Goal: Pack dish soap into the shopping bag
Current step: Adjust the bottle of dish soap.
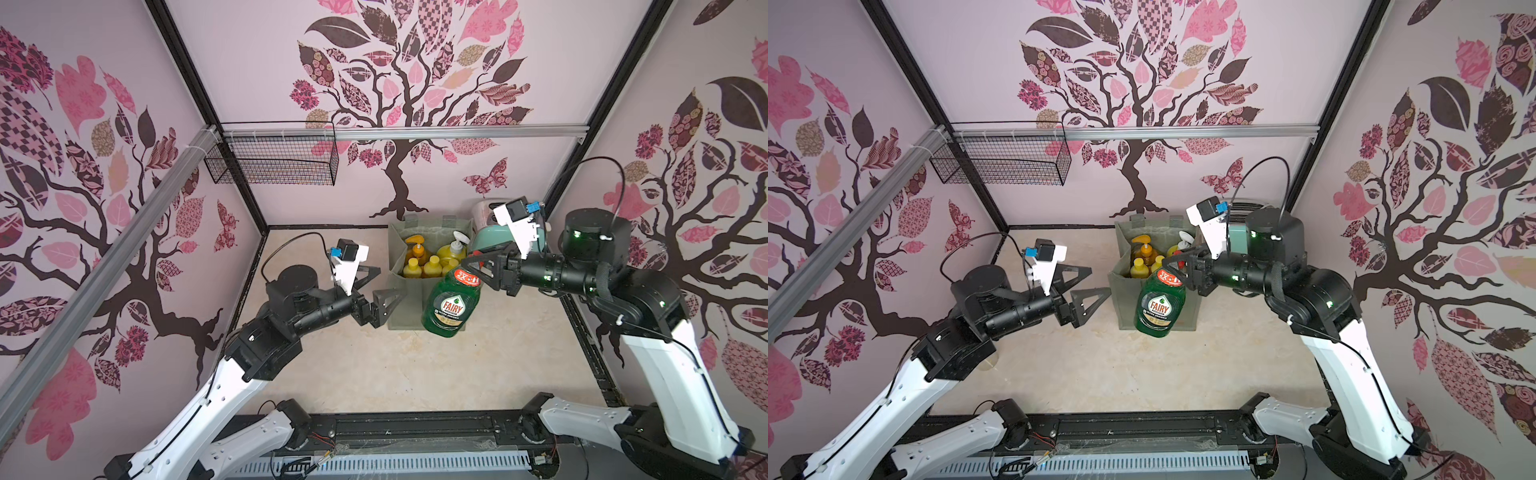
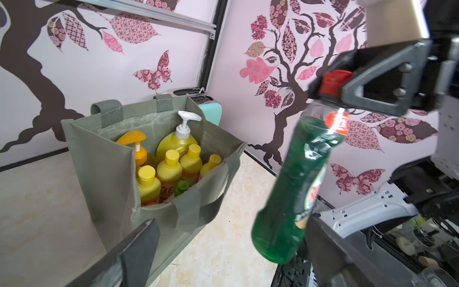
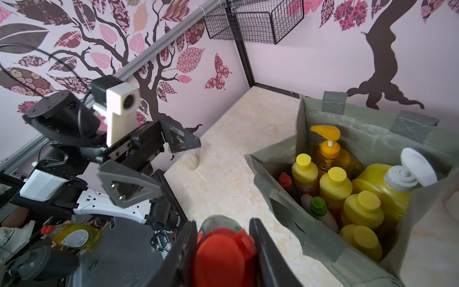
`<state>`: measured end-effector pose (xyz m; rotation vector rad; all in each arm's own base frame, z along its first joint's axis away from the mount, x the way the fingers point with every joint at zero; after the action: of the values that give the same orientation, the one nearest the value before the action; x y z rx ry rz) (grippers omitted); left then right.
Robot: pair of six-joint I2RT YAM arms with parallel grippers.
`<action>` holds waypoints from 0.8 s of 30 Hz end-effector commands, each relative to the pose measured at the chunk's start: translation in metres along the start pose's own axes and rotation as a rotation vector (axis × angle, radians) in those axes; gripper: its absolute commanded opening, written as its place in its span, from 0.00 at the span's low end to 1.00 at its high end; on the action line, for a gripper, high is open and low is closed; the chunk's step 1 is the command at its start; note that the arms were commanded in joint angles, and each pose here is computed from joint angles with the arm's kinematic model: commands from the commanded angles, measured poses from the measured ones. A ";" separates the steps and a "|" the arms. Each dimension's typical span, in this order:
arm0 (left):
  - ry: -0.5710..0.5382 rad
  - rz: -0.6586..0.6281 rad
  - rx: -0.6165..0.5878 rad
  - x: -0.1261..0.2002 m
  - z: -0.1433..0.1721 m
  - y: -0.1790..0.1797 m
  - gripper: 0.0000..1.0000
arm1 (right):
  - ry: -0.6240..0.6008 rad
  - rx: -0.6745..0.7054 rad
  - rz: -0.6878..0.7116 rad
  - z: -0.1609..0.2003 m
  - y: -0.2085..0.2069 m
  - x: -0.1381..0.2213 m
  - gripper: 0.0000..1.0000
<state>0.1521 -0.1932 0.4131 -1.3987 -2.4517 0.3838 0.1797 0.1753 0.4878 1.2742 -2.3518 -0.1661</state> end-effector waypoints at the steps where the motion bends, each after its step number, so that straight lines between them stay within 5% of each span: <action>1: 0.012 0.080 -0.031 -0.007 0.012 -0.007 0.98 | -0.073 0.025 -0.141 -0.019 0.019 0.002 0.00; 15: 0.157 0.532 0.057 -0.037 0.023 -0.044 0.98 | -0.061 0.013 -0.396 -0.030 0.039 -0.011 0.00; 18: 0.158 0.541 0.060 -0.034 0.022 -0.045 0.74 | -0.065 0.008 -0.424 -0.031 0.040 -0.013 0.00; 22: 0.149 0.531 0.061 -0.030 0.021 -0.046 0.29 | -0.065 0.003 -0.432 -0.029 0.039 -0.017 0.00; 24: 0.146 0.518 0.057 -0.029 0.021 -0.045 0.20 | -0.064 -0.001 -0.431 -0.027 0.038 -0.019 0.00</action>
<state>0.1329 -0.2484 0.3878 -1.8563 -1.9182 0.4361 0.1799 0.2152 0.4960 1.6517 -2.0686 -0.3215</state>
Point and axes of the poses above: each gripper's point midway between its finger pads, its own x axis back along the fingers, its own y axis along the line the jaws close on, z = x × y, the point moved 6 cm from there along x, back along the fingers, and after that the axes turned 5 degrees about x, right-handed, at the moved point
